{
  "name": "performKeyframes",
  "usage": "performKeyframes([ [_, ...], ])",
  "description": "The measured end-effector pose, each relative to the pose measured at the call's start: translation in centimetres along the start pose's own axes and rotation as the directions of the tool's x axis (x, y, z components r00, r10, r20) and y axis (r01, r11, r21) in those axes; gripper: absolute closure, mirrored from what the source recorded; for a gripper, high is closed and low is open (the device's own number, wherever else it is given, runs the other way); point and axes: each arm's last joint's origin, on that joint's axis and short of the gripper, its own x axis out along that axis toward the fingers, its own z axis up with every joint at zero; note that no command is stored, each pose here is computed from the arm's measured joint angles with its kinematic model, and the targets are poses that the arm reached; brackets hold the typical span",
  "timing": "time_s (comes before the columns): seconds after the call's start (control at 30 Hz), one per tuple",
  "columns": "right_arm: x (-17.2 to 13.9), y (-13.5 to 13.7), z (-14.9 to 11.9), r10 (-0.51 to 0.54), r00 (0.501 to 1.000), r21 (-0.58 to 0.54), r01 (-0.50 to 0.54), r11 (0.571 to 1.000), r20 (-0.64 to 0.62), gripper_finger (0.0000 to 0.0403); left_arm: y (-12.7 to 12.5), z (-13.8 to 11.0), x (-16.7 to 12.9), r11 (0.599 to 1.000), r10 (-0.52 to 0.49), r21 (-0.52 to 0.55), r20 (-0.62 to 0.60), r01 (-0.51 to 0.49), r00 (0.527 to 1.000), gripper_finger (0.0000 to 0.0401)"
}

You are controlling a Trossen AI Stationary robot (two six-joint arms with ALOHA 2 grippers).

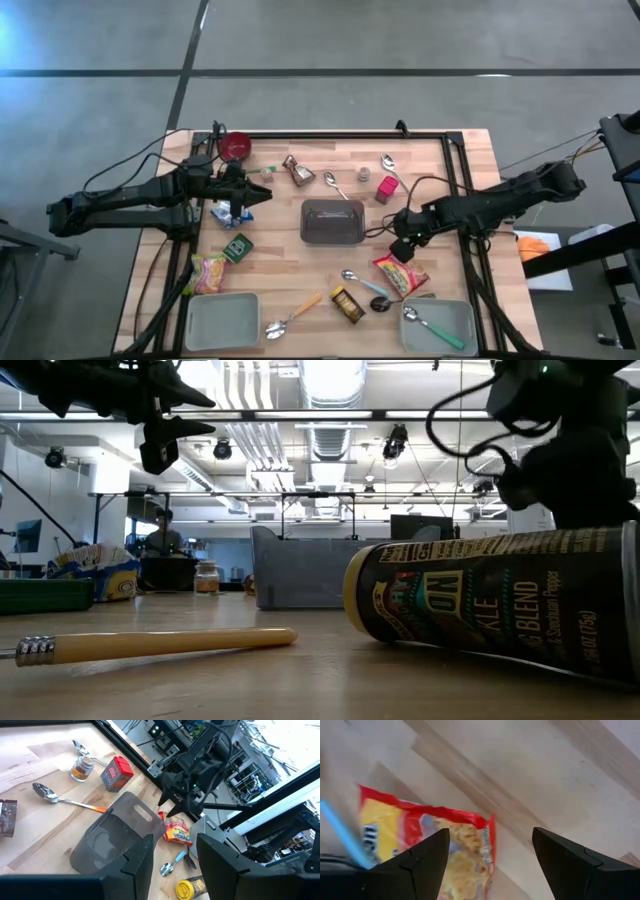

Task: Pick & Place Food Item
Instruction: Put the red noodle pack into the black bin

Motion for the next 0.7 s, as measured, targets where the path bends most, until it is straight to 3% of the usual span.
performKeyframes([
  [0.23,1.5,0.8,0.5,0.044,0.999,-0.018,-0.045,0.999,-0.027,0.0124,0.0,0.0,0.0,1.0,0.0,0.001,0.0,0.0,1.0,0.0249],
  [0.33,1.9,1.1,0.7,0.064,0.998,-0.02,-0.065,0.998,-0.026,0.0142,0.0,0.0,0.0,1.0,0.0,0.001,0.0,0.0,1.0,0.0249],
  [0.5,2.1,1.2,0.7,0.067,0.997,-0.021,-0.068,0.997,-0.028,0.0218,0.0,0.0,0.0,1.0,0.0,0.002,0.0,0.0,1.0,0.0249],
  [0.7,2.1,1.1,0.7,0.055,0.998,-0.036,-0.056,0.998,-0.027,0.0336,0.0,0.0,0.0,1.0,0.0,0.003,0.0,0.0,1.0,0.0249],
])
